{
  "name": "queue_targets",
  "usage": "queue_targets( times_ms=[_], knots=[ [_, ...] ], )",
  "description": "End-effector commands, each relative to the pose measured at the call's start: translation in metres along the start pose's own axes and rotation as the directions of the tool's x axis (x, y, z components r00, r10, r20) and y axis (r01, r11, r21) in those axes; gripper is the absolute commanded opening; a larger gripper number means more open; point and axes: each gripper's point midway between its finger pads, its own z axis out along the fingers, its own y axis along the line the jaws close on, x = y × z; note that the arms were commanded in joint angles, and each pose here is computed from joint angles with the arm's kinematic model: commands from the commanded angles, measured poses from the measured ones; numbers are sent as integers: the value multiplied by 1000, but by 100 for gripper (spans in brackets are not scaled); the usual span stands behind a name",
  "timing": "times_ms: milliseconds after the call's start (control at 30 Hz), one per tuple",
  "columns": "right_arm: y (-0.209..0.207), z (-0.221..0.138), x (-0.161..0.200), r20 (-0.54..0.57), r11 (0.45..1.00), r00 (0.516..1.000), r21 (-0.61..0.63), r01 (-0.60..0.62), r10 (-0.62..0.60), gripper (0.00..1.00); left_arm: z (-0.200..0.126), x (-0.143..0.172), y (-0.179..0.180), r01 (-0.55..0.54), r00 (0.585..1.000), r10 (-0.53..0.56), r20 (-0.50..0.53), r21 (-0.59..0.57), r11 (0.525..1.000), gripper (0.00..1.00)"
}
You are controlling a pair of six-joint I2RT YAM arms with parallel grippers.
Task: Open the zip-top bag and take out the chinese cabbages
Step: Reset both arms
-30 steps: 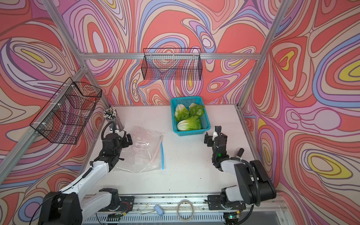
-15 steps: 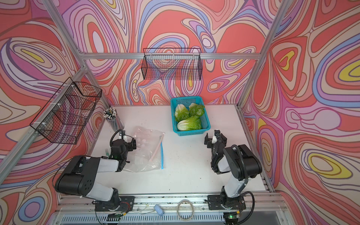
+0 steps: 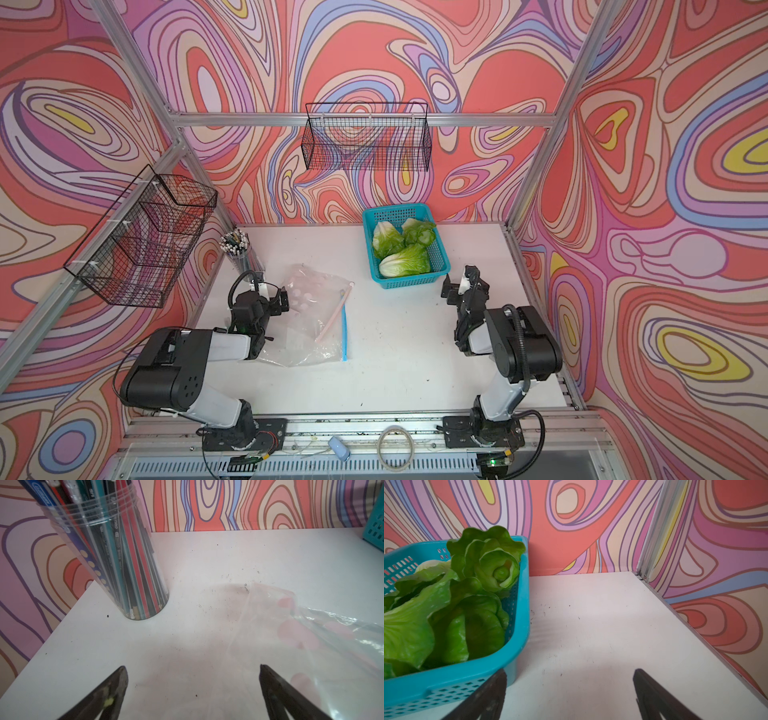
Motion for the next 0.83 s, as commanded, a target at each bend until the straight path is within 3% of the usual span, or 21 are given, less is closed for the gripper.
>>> queue_targets(
  times_ms=[0, 800],
  knots=[
    [3, 1, 3, -17, 1000, 1000, -19, -10, 10, 98, 0, -5, -2, 8, 1000, -8, 14, 13, 1000, 100],
    [4, 1, 3, -17, 1000, 1000, -22, -10, 9, 98, 1, -4, -1, 18, 1000, -18, 7, 19, 1000, 100]
  ],
)
